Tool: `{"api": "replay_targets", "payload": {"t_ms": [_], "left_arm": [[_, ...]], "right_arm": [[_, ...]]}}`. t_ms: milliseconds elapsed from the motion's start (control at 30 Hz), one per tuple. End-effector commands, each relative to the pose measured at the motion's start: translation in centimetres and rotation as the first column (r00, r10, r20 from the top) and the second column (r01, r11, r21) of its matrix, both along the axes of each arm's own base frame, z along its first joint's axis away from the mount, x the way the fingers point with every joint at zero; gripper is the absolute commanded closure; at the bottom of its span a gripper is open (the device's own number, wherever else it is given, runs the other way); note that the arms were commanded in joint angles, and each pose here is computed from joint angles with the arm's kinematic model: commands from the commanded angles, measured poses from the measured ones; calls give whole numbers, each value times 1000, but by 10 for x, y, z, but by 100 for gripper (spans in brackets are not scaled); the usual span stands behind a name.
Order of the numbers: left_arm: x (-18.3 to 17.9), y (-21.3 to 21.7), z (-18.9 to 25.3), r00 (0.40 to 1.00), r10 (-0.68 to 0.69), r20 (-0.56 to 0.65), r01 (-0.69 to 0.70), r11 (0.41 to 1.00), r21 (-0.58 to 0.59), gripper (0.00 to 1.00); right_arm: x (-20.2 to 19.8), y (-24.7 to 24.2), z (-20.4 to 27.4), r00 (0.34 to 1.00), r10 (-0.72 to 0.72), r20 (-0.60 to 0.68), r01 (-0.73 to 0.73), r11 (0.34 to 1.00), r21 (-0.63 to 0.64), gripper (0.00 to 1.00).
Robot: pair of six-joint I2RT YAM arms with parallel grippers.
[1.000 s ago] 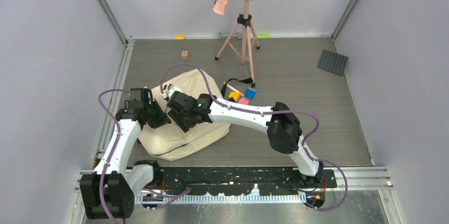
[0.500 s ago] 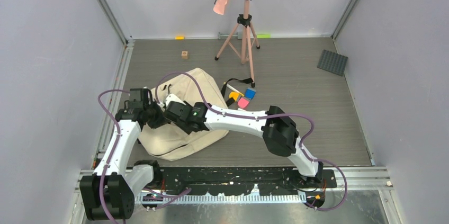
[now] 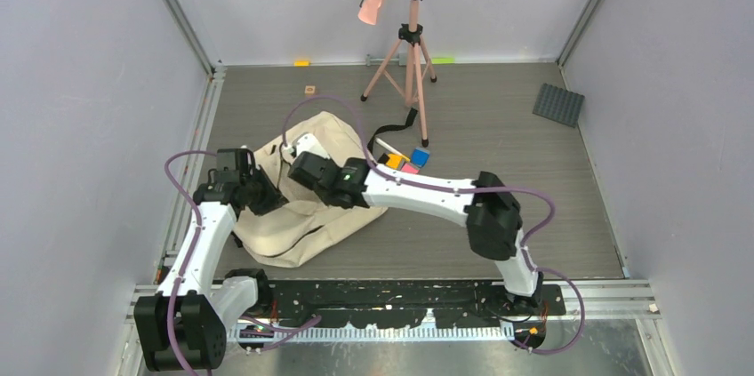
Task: Pack the student bag
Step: Adjust the student bag at the center of the board, then pick up the stationery from the center of the board.
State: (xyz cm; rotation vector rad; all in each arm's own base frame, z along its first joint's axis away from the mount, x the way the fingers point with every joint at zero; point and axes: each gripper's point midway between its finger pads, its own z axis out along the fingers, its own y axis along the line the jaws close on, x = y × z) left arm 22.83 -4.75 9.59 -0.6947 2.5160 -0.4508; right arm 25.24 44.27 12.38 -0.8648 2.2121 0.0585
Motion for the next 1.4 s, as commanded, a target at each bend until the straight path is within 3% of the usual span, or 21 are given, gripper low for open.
{"api": "replay_targets", "payload": {"t_ms": [0, 133, 467, 533, 567, 667, 800, 1167, 1367], "left_arm": [[-1, 18, -3, 999, 46, -2, -46, 997, 68, 100], [0, 19, -3, 999, 51, 1, -51, 996, 72, 100], [6, 21, -2, 998, 61, 19, -62, 995, 72, 100], [8, 18, 1, 998, 50, 32, -52, 997, 60, 100], [11, 16, 3, 998, 37, 47, -40, 998, 49, 98], [16, 11, 11, 996, 18, 85, -21, 999, 30, 94], [18, 11, 15, 995, 18, 95, -21, 999, 30, 92], [21, 12, 22, 991, 40, 127, -43, 999, 21, 89], [22, 14, 25, 989, 55, 134, -58, 998, 24, 88]], "right_arm": [[31, -30, 129, 977, -149, 153, 96, 946, 311, 99], [25, -41, 160, 968, -182, 173, 88, 893, 442, 100], [31, -48, 131, 985, -166, 54, 120, 870, 478, 99], [30, -47, 138, 989, -136, 49, 94, 865, 493, 82], [29, -47, 142, 991, -119, 56, 76, 866, 495, 67], [25, -51, 153, 995, -71, 65, 31, 875, 482, 42], [28, -80, 155, 995, -77, 58, 44, 900, 434, 32], [47, -204, 31, 961, -167, -222, 211, 958, 193, 31], [43, -228, -33, 925, -158, -345, 186, 981, 51, 35]]}}
